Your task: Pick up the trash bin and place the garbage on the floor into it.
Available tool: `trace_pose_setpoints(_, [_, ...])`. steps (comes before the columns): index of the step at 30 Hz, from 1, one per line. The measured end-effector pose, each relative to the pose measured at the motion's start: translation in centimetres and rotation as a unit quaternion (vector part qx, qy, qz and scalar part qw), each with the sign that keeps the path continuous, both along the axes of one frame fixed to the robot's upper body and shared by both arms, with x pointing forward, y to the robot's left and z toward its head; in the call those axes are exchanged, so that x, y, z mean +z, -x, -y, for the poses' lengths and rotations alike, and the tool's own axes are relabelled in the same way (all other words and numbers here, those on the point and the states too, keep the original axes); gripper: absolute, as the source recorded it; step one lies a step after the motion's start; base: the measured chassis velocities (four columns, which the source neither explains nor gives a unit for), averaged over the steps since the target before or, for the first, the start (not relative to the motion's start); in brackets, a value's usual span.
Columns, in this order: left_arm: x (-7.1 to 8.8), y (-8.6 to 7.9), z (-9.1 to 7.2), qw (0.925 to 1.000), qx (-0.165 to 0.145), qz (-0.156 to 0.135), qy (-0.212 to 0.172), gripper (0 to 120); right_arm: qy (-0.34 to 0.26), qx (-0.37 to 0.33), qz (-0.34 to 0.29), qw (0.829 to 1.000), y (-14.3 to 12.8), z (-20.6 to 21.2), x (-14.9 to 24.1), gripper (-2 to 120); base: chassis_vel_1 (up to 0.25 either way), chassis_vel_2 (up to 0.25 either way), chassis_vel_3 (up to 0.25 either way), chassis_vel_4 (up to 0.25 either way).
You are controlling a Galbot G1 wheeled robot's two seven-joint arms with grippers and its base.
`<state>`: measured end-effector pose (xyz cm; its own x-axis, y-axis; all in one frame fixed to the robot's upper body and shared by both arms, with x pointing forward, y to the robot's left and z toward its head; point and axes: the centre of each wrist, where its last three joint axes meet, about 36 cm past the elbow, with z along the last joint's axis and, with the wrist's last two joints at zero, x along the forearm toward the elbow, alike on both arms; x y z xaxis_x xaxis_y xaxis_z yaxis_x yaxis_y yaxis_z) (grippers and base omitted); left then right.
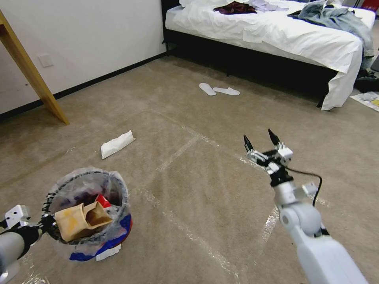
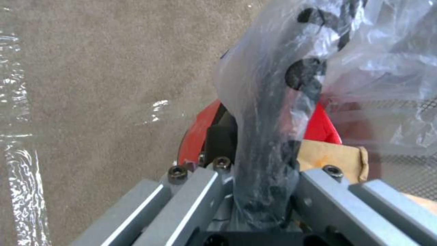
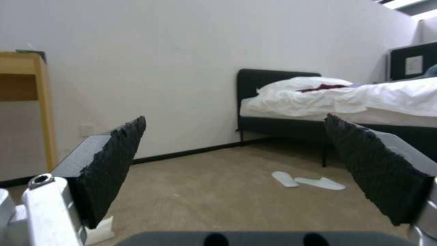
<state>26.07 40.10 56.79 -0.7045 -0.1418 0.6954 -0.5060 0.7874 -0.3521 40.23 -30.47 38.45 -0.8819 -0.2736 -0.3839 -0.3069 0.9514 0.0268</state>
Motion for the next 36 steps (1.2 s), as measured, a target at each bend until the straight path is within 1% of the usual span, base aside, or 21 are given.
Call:
trace_pose_setpoints(6, [-0.1,0.2,-0.2,1.0000,0.001,-0.005,-0.004,1,0.004,-0.004,-0.010,1.000,1.5,-0.2,-1.3,100,0.000,0.000,0.000,0.000])
trace_pose_setpoints(11, [-0.2,0.3,-0.5,0.9999,0.003,-0.008,-0.014,1,0.006,-0.004,-0.012,1.000,2.1,-0.7,-2.0,100,0.000,0.000,0.000,0.000])
trace_pose_setpoints(18, [-0.3,0.6,-0.6,0.9998,0.007,-0.011,-0.014,1,0.007,-0.001,-0.014,1.000,2.5,-1.1,-2.5,100,0.000,0.000,0.000,0.000])
trace_pose_setpoints(25, [-0.6,0.9,-0.1,0.9999,0.008,-0.011,-0.011,1,0.017,0.002,-0.017,1.000,2.7,-1.2,-3.2,100,0.000,0.000,0.000,0.000])
trace_pose_setpoints(36, [-0.5,1.2,0.0,0.9998,0.011,-0.011,-0.012,1,0.033,0.007,-0.018,0.999,3.0,-1.1,-4.0,100,0.000,0.000,0.000,0.000])
